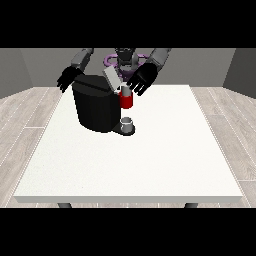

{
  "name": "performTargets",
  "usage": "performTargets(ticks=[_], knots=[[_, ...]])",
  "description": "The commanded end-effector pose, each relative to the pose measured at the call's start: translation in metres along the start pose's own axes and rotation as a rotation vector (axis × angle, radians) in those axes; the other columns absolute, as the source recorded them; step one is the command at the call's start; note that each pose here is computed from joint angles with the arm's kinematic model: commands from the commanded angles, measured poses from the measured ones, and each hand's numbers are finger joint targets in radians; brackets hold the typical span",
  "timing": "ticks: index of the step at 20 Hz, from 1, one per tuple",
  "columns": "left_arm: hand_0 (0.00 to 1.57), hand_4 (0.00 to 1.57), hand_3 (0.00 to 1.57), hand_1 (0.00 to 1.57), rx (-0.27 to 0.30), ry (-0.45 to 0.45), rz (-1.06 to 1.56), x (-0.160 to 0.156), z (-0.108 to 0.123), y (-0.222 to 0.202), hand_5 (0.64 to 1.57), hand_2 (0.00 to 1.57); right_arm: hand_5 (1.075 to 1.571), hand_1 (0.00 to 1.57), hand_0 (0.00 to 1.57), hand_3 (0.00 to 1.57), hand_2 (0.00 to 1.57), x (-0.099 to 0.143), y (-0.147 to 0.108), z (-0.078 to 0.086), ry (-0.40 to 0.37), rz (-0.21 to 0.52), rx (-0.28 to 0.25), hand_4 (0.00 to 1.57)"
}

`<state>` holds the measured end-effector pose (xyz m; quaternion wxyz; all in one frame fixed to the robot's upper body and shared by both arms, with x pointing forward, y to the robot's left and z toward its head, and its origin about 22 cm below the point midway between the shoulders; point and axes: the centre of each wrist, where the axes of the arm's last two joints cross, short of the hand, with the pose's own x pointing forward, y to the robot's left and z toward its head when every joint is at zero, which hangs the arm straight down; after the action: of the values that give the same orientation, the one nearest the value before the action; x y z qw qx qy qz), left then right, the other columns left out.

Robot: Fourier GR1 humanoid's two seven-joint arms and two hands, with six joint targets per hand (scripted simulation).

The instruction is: Insert the coffee pod into the coffee machine and close the lid

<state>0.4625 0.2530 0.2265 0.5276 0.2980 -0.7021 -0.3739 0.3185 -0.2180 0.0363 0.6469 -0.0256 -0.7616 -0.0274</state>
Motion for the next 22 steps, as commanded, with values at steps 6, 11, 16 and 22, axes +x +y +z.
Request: performTargets(ticks=[6,11,16,22], knots=[[1.22,0.48,1.17,1.22,-0.042,0.036,0.027,-0.022,0.008,-0.024,1.571,1.27,1.571,0.00,0.00,0.00,0.00,0.001,0.006,0.010,0.019,-0.008,-0.007,0.45],[1.20,0.46,1.09,1.20,-0.029,0.003,0.001,0.002,-0.002,-0.016,1.571,1.23,1.571,0.00,0.00,0.00,0.00,0.000,0.001,-0.003,-0.035,-0.010,-0.028,0.44],[1.12,0.44,0.99,1.12,-0.010,-0.001,-0.054,-0.001,0.000,-0.006,1.571,1.16,1.571,0.00,0.00,0.00,0.00,-0.005,0.006,0.004,0.010,0.007,-0.028,0.42],[1.06,0.37,0.96,1.06,-0.017,0.016,-0.066,0.006,-0.003,-0.004,1.571,1.12,1.571,0.00,0.00,0.00,0.00,-0.003,-0.004,-0.001,0.017,0.004,-0.030,0.40]])
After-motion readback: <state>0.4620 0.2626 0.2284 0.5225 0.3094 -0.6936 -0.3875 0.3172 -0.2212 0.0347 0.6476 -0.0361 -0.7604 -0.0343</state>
